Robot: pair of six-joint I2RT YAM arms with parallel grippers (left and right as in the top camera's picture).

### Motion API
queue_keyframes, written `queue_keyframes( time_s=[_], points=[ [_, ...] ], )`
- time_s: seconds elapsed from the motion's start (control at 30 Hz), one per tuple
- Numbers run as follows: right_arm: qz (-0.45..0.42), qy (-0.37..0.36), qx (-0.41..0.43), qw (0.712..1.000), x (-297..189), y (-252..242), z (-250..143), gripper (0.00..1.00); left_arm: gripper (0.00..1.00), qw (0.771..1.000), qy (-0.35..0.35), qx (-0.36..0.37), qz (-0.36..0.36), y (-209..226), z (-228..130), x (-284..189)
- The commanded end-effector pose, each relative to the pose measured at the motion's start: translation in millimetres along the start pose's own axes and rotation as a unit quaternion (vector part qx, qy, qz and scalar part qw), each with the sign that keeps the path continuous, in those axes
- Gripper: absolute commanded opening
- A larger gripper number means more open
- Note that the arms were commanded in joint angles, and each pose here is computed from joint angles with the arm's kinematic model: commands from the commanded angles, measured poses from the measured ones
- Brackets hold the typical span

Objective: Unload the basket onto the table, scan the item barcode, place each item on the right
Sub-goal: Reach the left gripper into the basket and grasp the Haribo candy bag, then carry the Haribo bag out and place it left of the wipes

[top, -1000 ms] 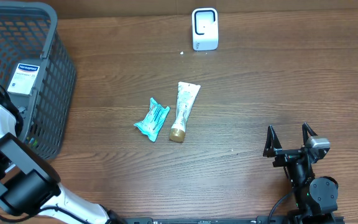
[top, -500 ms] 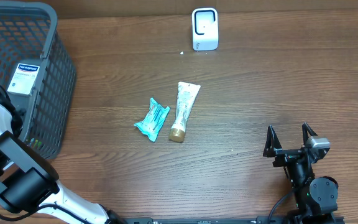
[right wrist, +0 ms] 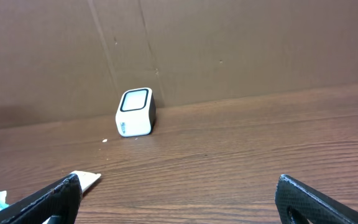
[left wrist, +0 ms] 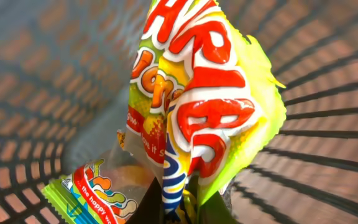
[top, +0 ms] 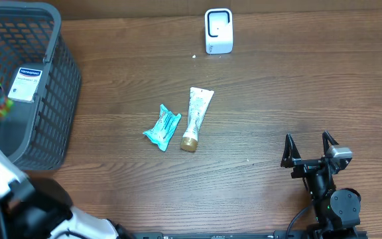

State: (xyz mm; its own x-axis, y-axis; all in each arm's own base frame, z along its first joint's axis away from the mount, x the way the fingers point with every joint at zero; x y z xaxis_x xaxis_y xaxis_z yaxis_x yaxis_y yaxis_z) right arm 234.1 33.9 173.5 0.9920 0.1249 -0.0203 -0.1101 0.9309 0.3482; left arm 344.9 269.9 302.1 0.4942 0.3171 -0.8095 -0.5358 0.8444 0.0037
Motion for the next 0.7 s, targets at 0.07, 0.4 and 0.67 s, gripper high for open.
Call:
queue_keyframes(
  time_s=[0.07,0.4,0.67],
  points=[
    [-0.001,-0.002,-0.002,1.0,0.1,-0.9,-1.9,1.0,0.04,0.99,-0.102,0.061,-0.082,-81.2,15.8,-97.4],
    [-0.001,-0.002,-0.002,1.0,0.1,-0.9,-1.9,1.0,0.04,0.981,0.037,0.164,-0.099,-200.4,-67.6,-80.4],
    [-0.001,-0.002,-0.002,1.0,0.1,-0.8,-1.8,1.0,0.04,0.953,0.167,0.24,-0.083,-257.2,-142.6,1.2]
  ],
)
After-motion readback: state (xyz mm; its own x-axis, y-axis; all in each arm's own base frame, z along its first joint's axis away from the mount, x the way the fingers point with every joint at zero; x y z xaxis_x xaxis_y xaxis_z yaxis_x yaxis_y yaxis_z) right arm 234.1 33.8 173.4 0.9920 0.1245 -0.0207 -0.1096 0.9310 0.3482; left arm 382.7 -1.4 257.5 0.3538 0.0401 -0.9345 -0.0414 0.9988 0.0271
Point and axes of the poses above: each gripper's point midway between its finger pads, its own x axis out along the fingers, its own y axis along the line the jaws close on, z = x × y, the point moved 1 cm from there along -x, back along the fingers, and after that the axes turned 9 degrees about x, right-handed, at the moved point
